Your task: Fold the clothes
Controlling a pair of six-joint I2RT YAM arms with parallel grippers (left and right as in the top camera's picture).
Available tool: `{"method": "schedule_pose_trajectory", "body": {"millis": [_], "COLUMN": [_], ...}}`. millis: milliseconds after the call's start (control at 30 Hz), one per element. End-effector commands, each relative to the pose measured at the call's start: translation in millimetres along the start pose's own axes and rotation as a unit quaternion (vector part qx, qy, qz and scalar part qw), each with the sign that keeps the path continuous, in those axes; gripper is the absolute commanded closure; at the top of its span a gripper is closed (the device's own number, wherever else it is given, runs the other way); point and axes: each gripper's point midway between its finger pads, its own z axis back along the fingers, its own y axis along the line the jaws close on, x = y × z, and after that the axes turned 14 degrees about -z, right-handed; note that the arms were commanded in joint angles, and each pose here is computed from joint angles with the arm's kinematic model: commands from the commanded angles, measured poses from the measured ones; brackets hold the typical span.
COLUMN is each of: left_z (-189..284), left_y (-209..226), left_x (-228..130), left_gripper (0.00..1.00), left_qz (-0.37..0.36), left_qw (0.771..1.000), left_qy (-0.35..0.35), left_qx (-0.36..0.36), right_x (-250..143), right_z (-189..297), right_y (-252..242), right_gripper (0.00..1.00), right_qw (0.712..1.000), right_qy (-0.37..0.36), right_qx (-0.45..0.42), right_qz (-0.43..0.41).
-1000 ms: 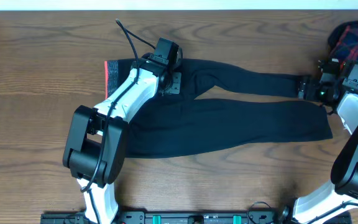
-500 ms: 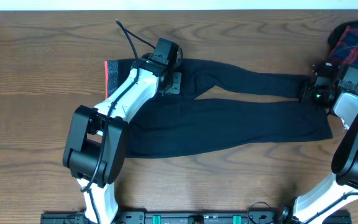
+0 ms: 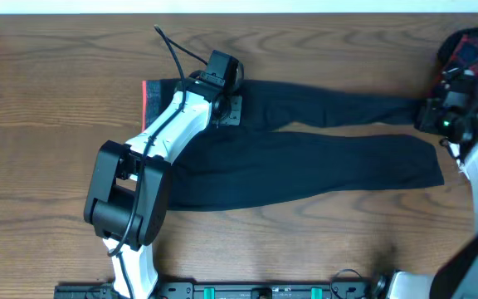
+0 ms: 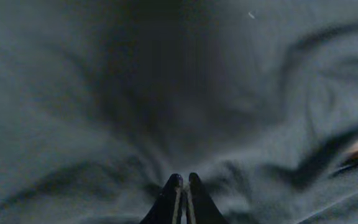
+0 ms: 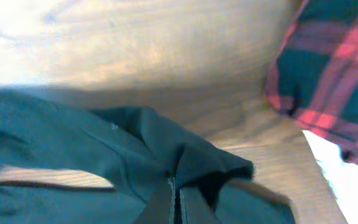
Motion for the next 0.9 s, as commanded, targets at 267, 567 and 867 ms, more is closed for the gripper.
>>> {"method": "schedule_pose_trajectory", "body": {"millis": [267,567,867], "left_z": [3,3,3], "left_y": [3,3,3], "left_x": [4,4,-6], "left_gripper": [0.94,0.94,0.94], "left_qz": [0.0,0.0,0.0], "left_qw": [1.0,1.0,1.0], "left_qy": [-0.006,-0.006,0.015], "left_qx": [0.008,0.008,0.008], "right_x": [-10,27,-11], "right_z": [39,17,-77], "right_y": [13,-21,-68], "right_gripper": [0.99,0.99,0.01], "right_qw": [0.998,0.99,0.979], "right_qy": [0.005,-0.068,0.003], "right_qx": [0.002,-0.071,-0.107], "right_qz": [-0.056,-0.103,-0.171]}}
